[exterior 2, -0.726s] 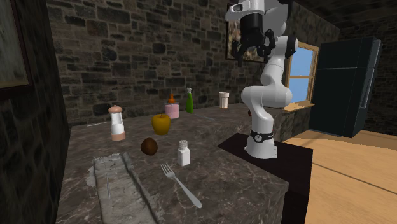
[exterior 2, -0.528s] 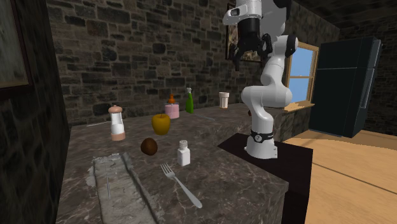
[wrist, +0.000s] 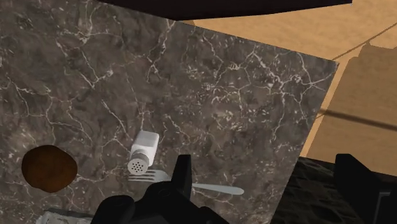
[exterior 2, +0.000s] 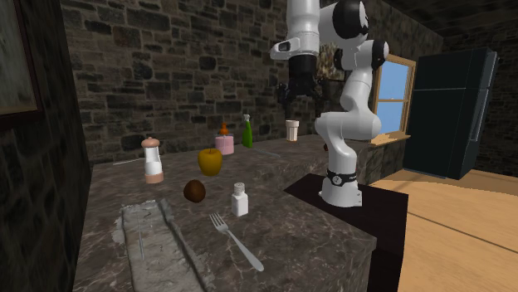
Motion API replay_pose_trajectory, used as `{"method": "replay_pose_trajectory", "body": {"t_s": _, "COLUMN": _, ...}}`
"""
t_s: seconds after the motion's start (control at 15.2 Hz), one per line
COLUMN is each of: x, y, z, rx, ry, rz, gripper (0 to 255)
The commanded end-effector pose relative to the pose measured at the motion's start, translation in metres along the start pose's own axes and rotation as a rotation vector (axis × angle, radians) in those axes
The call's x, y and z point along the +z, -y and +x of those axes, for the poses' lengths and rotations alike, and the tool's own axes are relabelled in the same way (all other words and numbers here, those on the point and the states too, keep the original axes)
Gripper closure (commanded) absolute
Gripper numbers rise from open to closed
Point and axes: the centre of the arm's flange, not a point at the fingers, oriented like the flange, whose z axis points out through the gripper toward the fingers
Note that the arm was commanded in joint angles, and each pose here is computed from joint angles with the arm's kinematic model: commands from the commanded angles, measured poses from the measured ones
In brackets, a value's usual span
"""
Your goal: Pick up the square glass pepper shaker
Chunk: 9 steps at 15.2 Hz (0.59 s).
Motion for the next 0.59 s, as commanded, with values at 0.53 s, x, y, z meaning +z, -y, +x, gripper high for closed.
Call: {"method": "replay_pose_trajectory", "body": {"t_s": 0.53, "x": 0.094, "y": -0.063, "z": 0.061, "rx": -0.007, "ry": -0.01, "rz": -0.053, "gripper": 0}}
